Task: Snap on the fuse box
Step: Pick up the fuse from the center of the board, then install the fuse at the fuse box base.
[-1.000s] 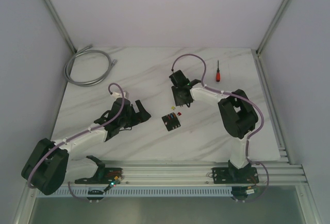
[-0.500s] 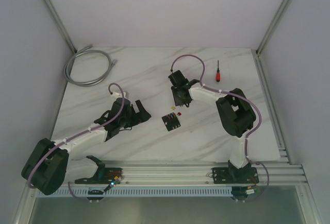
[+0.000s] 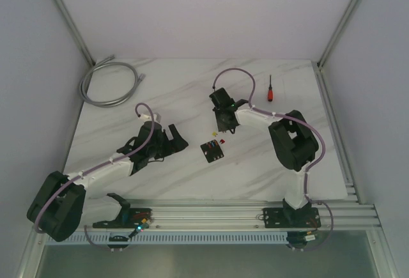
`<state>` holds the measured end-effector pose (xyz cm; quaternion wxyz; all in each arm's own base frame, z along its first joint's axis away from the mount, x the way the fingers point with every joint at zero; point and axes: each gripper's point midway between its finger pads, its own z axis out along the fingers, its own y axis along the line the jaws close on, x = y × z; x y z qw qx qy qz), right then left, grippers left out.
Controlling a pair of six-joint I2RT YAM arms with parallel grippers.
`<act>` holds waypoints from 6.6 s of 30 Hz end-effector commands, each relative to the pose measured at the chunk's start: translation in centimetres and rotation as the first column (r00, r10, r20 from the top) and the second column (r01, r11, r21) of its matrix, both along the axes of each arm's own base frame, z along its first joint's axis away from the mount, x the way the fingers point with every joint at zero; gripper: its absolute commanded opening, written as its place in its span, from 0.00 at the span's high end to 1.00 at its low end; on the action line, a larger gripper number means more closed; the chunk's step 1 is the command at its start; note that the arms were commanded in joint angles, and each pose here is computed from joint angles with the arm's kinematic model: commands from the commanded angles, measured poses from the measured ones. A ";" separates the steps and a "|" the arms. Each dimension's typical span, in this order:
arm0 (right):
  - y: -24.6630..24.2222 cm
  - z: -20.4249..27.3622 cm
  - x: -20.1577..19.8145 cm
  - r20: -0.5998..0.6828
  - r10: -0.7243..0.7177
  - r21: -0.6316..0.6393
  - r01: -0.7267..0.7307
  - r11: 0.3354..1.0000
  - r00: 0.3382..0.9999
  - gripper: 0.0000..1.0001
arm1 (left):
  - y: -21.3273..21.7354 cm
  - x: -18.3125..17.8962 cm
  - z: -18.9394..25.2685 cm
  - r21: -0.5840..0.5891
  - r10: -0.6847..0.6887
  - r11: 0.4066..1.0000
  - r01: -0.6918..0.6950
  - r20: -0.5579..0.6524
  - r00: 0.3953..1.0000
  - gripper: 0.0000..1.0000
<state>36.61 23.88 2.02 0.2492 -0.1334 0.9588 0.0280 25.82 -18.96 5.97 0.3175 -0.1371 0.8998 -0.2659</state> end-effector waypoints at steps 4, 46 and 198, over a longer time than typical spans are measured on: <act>0.3 3.2 -1.1 0.053 -0.052 0.106 0.046 0.993 0.997 0.77 | -2.5 1.7 4.2 -0.095 -0.030 0.995 0.040 0.109 0.994 0.00; 5.6 17.1 -9.3 0.208 -0.199 0.643 0.020 0.766 0.958 0.77 | -13.3 2.3 13.1 -0.184 -0.132 0.951 0.250 0.489 0.862 0.67; 1.7 2.3 -10.4 0.237 0.196 0.013 -0.205 0.979 0.951 1.00 | -3.6 -0.2 3.9 -0.035 -0.103 0.993 0.110 0.157 0.982 0.00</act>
